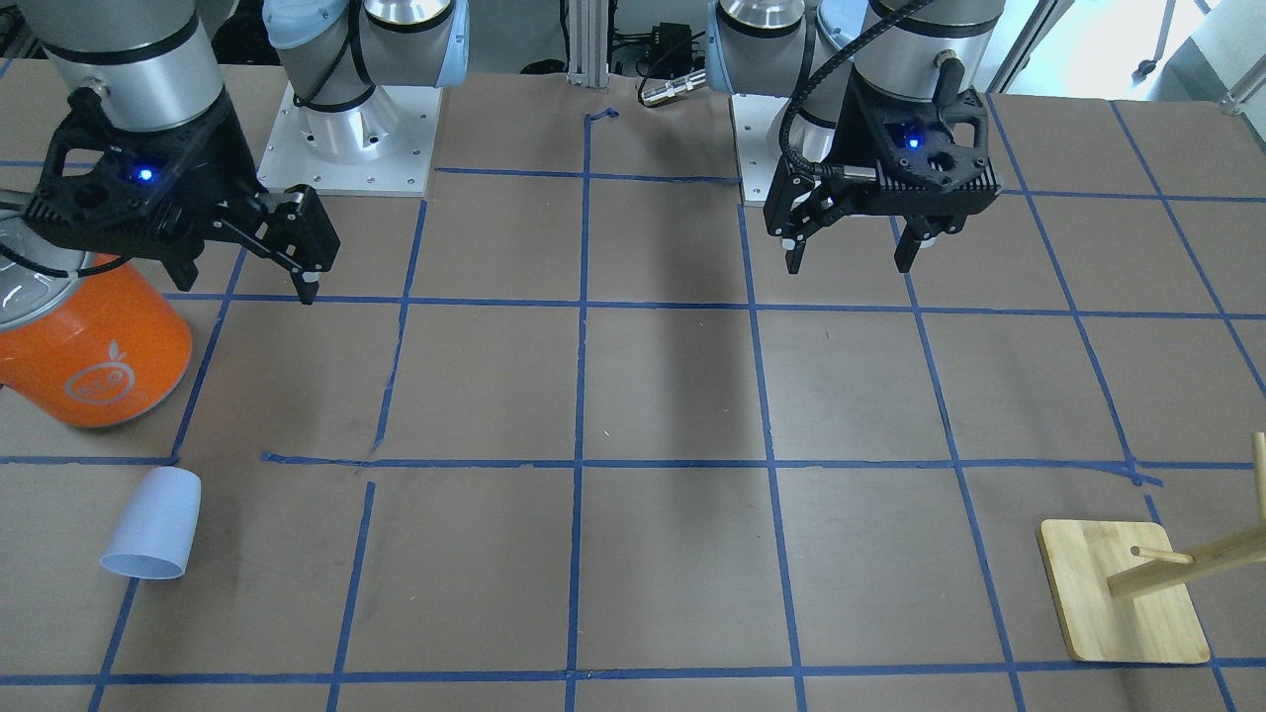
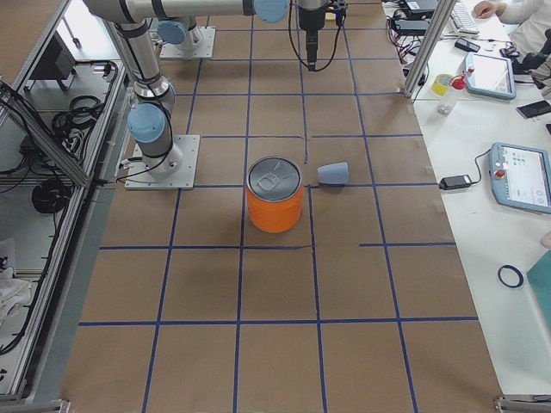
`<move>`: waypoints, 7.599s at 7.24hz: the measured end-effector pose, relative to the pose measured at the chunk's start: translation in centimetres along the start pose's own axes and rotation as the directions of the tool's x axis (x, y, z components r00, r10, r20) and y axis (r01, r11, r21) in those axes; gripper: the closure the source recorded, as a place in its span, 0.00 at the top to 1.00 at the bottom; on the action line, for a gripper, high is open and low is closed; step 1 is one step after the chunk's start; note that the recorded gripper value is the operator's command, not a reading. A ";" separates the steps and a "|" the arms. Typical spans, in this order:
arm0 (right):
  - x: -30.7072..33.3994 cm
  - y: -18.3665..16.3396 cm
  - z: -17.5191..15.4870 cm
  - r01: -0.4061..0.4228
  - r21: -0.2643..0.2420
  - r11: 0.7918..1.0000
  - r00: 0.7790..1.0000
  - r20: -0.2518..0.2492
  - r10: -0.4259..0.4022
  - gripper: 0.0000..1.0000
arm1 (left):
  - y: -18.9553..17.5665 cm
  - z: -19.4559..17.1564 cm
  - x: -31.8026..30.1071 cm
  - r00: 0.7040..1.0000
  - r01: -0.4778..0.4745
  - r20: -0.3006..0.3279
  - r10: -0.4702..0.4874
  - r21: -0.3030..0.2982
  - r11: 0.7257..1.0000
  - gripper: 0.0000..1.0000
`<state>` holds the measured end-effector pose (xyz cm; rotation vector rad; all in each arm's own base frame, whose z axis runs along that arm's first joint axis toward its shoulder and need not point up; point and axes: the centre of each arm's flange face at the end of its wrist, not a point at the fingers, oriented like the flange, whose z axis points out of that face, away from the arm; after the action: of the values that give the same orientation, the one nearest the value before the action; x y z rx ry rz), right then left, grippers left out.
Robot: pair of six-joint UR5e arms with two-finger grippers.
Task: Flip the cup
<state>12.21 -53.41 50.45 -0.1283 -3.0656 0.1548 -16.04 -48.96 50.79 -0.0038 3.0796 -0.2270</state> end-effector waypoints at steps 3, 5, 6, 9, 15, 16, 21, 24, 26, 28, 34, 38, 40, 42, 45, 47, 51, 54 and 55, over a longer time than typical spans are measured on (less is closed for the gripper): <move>6.5 -6.8 7.0 -0.052 -0.012 0.999 0.998 -0.022 0.051 1.00 | 0.0 0.0 0.0 1.000 0.000 0.000 0.000 0.000 1.000 1.00; 10.6 -10.5 12.0 0.000 0.023 1.000 0.999 -0.033 0.001 1.00 | 0.0 0.0 0.0 1.000 0.000 0.000 0.000 -0.001 1.000 1.00; 11.9 -11.7 14.4 0.037 0.034 0.999 0.999 -0.039 -0.036 1.00 | 0.0 0.0 0.0 1.000 0.000 0.000 0.000 -0.001 1.000 1.00; 14.2 -13.4 20.0 0.065 0.033 0.997 0.997 -0.039 -0.064 1.00 | 0.0 0.0 0.0 1.000 0.000 0.000 0.000 -0.001 1.000 1.00; 16.5 -13.9 29.8 0.059 -0.073 0.996 0.998 0.020 -0.057 1.00 | 0.0 0.0 0.0 1.000 0.000 0.000 0.000 -0.001 1.000 1.00; 16.3 -13.5 30.4 0.066 -0.086 0.994 0.998 0.028 -0.063 1.00 | 0.0 0.0 0.0 1.000 0.000 0.000 0.000 -0.001 1.000 1.00; 16.1 -12.3 32.2 0.090 -0.111 0.990 0.996 0.033 -0.087 1.00 | 0.0 0.0 0.0 1.000 0.000 0.000 0.000 -0.001 1.000 1.00; 16.2 -12.9 34.3 0.089 -0.082 0.993 0.996 0.021 -0.087 1.00 | 0.0 0.0 0.1 1.000 -0.001 0.000 0.001 -0.001 1.000 1.00; 16.2 -12.8 34.7 0.091 -0.084 0.992 0.996 0.023 -0.089 0.90 | 0.0 0.0 0.1 1.000 -0.002 0.000 0.002 -0.002 1.000 1.00; 16.2 -12.6 34.7 0.091 -0.090 0.992 0.996 0.024 -0.089 0.55 | 0.1 0.1 0.1 1.000 -0.002 0.000 0.002 -0.003 1.000 1.00; 15.7 -11.7 30.5 0.140 -0.103 0.985 0.990 0.011 -0.140 0.08 | -0.1 -0.1 -0.3 1.000 0.009 0.000 -0.009 0.008 1.000 1.00; 3.4 -10.0 20.7 0.343 0.040 0.938 0.937 0.055 -0.345 0.00 | -0.1 0.1 -0.4 1.000 0.009 0.001 -0.009 0.005 1.000 1.00; -4.2 -7.9 17.6 0.470 0.118 0.875 0.872 0.095 -0.481 0.00 | -0.1 0.1 -0.4 1.000 0.009 0.001 -0.009 0.005 1.000 1.00; -10.8 -5.8 15.3 0.537 0.208 0.818 0.816 0.119 -0.566 0.00 | -0.1 0.0 -0.4 1.000 0.009 0.001 -0.009 0.006 1.000 1.00; -18.4 -3.0 15.8 0.682 0.276 0.677 0.683 0.091 -0.725 0.00 | -0.1 0.0 -0.4 1.000 0.010 0.001 -0.010 0.006 1.000 1.00; -21.5 -1.4 17.2 0.817 0.269 0.510 0.516 0.053 -0.855 0.00 | -0.1 0.0 -0.4 1.000 0.010 0.001 -0.010 0.005 1.000 1.00; -27.1 1.5 22.9 0.978 0.198 0.065 0.077 -0.054 -0.996 0.00 | -0.1 0.0 -0.4 1.000 0.010 0.001 -0.010 0.006 1.000 1.00; -27.5 1.9 24.7 0.983 0.141 -0.118 -0.105 -0.096 -0.990 0.00 | -0.1 0.0 -0.4 1.000 0.010 0.001 -0.010 0.006 1.000 1.00; -27.5 2.2 25.3 0.982 0.127 -0.140 -0.129 -0.092 -0.987 0.00 | -0.1 0.0 -0.4 1.000 0.010 0.001 -0.010 0.006 1.000 1.00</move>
<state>37.83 -56.09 23.35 2.2132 -2.0814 0.2568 -15.66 -49.07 50.79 -0.0183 3.0788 -0.2362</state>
